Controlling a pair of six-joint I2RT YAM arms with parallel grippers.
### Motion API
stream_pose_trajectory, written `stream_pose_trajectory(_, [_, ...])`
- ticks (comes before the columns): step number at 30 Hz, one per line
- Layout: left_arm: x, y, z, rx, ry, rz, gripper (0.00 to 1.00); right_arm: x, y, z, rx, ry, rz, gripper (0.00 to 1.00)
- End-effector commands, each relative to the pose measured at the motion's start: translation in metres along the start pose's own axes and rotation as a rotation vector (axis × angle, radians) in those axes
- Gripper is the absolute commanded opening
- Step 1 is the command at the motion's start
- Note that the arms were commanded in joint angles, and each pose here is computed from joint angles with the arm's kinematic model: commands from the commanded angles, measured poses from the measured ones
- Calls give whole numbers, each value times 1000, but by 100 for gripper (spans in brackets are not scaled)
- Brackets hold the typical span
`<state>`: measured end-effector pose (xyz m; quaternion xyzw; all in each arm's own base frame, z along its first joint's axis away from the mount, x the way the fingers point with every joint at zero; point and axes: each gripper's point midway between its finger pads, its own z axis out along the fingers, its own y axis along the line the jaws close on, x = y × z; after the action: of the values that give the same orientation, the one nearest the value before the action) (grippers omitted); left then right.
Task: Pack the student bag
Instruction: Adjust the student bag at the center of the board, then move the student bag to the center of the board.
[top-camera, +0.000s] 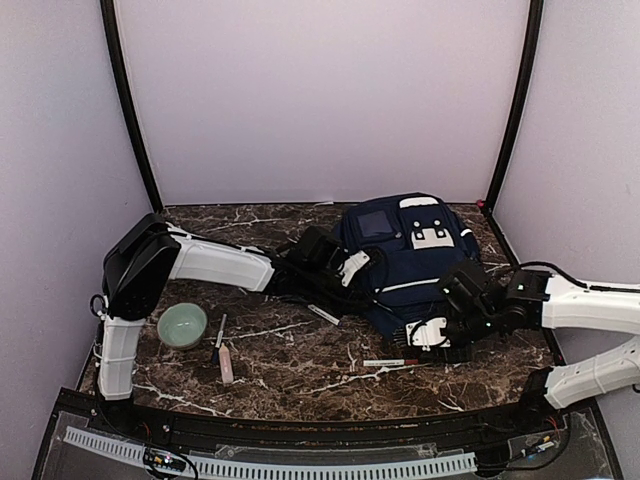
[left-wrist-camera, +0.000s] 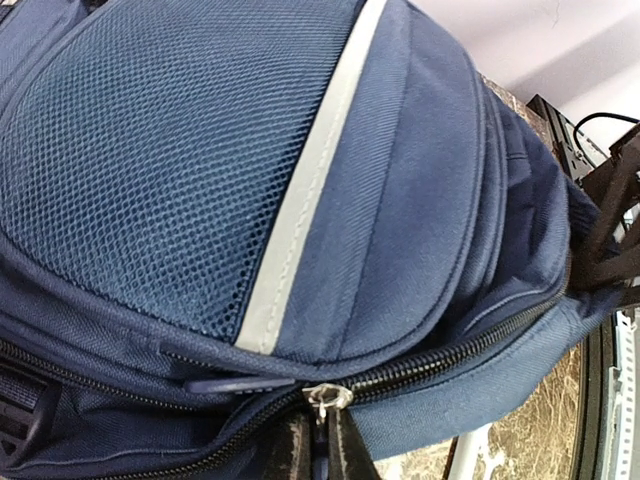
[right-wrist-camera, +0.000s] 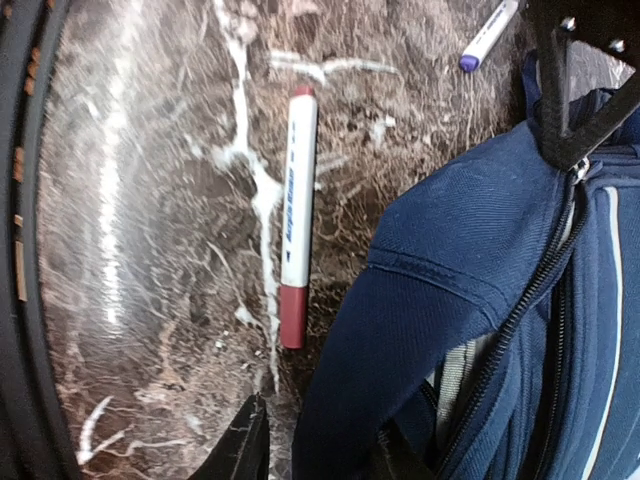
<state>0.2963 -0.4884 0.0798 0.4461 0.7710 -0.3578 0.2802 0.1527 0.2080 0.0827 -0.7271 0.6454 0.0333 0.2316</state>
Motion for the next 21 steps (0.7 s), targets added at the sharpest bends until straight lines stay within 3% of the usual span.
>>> stream_pose_trajectory(1, [-9, 21, -16, -67, -43, -20, 0, -28, 15, -32, -163, -144, 67, 31])
stream_pose_trajectory(5, [-1, 7, -24, -8, -53, -10, 0, -10, -29, -42, -81, -177, 218, 39])
stream_pose_trajectory(14, [5, -4, -33, -12, -54, 2, 0, 91, -91, 15, 2, 41, 602, 37])
stream_pose_trajectory(21, [2, -20, -28, 11, -67, 7, 0, 109, -162, 59, 85, 135, 756, 34])
